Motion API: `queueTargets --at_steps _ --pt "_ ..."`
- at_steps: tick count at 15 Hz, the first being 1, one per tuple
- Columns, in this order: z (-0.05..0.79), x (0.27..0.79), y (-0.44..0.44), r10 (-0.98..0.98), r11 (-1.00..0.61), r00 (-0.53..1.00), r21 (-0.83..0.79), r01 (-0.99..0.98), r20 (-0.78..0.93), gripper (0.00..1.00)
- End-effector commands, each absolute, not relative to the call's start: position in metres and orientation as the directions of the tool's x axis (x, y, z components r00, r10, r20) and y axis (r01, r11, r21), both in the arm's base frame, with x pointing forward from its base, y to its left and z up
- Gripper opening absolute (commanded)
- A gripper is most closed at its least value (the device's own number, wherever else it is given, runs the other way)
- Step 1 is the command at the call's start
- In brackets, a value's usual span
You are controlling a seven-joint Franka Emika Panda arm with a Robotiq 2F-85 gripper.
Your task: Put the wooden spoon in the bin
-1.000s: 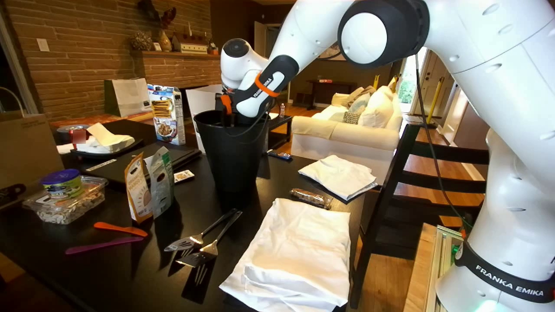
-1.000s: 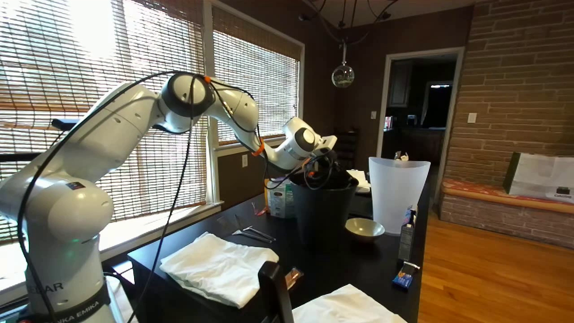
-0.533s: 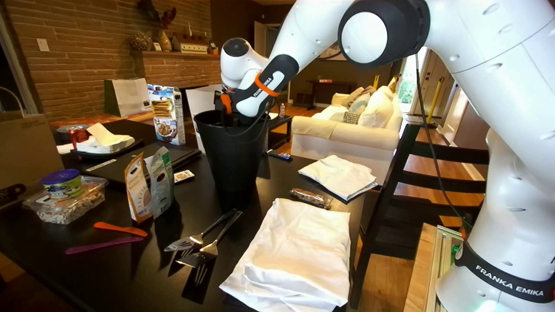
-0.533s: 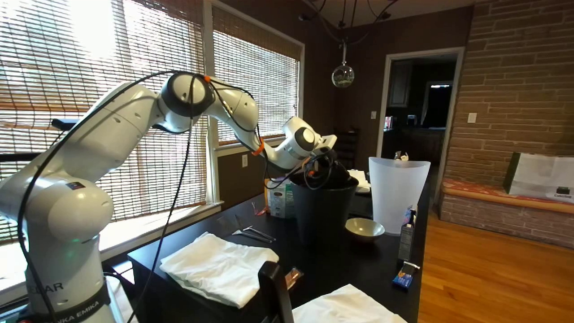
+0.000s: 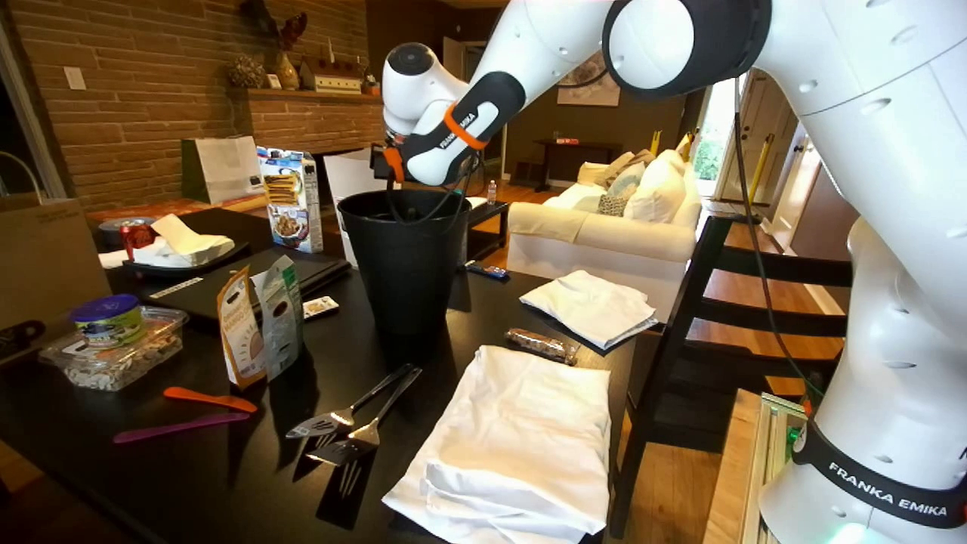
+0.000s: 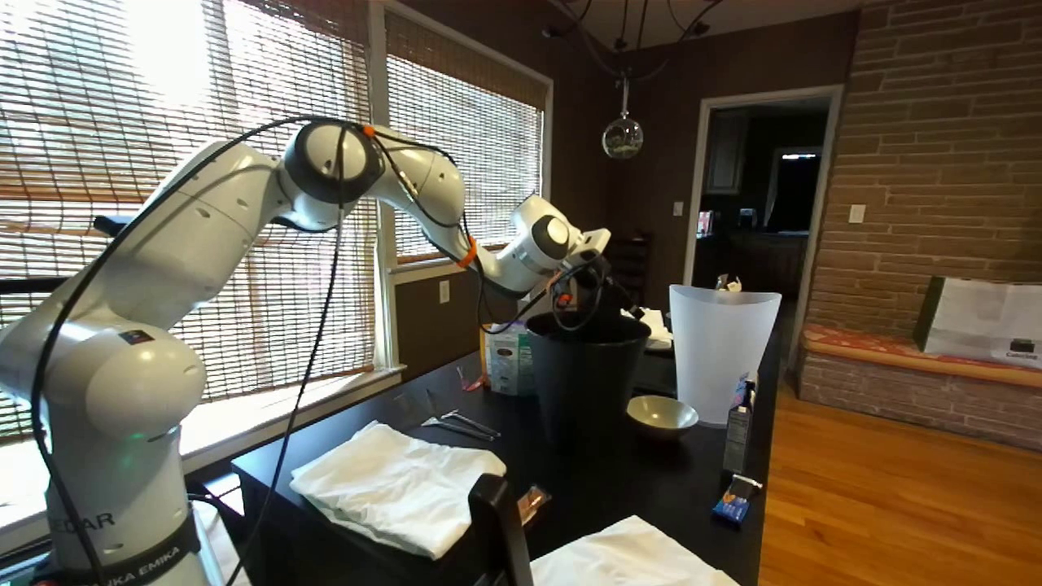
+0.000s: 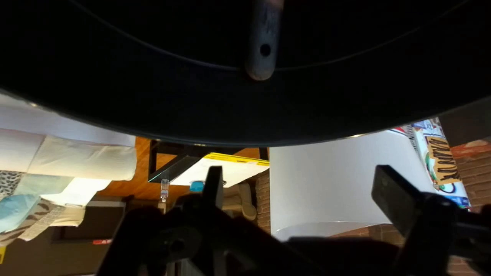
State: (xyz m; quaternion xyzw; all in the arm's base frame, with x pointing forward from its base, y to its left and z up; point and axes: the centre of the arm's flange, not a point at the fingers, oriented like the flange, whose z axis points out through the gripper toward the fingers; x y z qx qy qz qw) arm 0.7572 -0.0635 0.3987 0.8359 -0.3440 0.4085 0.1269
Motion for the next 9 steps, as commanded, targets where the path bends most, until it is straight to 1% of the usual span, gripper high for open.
queueTargets --at_steps 1,5,9 --pt "0.427 0.759 -0.066 -0.454 -0.756 0.519 -0.006 -0.654 0.724 1.0" --pt "0.44 0.759 -0.071 -0.436 -0.774 0.613 0.072 -0.628 0.659 1.0" --pt "0.444 0.758 -0.081 -0.481 -0.757 0.686 0.136 -0.639 0.545 1.0"
